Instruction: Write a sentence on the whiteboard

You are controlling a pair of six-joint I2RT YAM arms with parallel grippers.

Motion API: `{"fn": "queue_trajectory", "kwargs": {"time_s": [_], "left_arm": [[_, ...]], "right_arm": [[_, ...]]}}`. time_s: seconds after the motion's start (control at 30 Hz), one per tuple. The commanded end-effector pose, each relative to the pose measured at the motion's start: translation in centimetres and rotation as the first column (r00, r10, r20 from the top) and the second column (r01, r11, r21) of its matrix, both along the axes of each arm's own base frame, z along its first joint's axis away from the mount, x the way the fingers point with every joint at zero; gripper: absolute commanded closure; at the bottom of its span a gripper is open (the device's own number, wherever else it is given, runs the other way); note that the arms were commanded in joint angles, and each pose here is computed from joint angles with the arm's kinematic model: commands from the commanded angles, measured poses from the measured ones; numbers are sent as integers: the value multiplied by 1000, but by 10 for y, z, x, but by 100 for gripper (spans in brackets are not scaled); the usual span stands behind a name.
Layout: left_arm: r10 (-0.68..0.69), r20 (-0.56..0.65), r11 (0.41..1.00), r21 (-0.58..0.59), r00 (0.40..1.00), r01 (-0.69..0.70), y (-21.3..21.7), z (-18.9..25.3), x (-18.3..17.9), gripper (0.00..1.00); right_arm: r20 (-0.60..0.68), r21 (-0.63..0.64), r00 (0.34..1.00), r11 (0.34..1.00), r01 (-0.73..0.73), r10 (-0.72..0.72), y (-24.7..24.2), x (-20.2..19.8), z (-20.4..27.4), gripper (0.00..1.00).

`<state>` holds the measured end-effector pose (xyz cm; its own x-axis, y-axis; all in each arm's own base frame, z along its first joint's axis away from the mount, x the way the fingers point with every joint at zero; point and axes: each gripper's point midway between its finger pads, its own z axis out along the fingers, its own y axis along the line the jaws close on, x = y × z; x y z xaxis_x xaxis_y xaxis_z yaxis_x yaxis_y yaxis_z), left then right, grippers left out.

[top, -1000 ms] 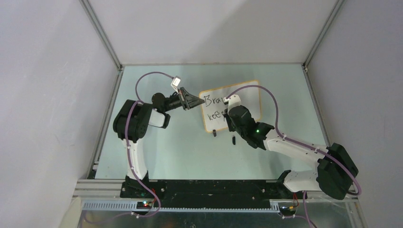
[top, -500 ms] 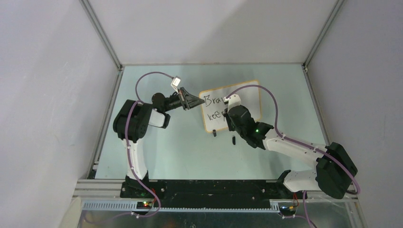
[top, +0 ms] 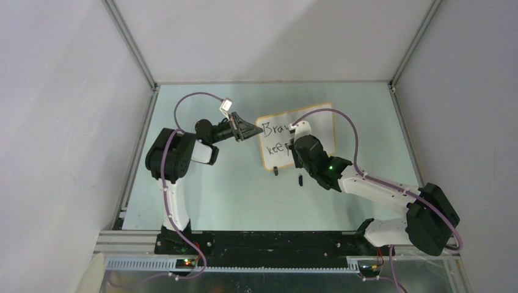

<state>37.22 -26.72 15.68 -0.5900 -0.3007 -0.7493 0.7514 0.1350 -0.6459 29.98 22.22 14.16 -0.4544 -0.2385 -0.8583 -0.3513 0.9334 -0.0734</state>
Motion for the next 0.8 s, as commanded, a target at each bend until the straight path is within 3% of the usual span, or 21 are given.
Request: {"fn": "queue_trajectory", "kwargs": {"time_s": [0.0, 0.77], "left_arm": [[-57, 90, 998, -2, 994, 57, -5, 16, -13, 100], [-58, 88, 998, -3, 994, 58, -6, 16, -13, 100]], "right_arm": [[9, 2, 998, 998, 58, -58, -10, 6, 9, 100], [-24, 27, 997, 997, -69, 69, 16, -7, 2, 100]]}}
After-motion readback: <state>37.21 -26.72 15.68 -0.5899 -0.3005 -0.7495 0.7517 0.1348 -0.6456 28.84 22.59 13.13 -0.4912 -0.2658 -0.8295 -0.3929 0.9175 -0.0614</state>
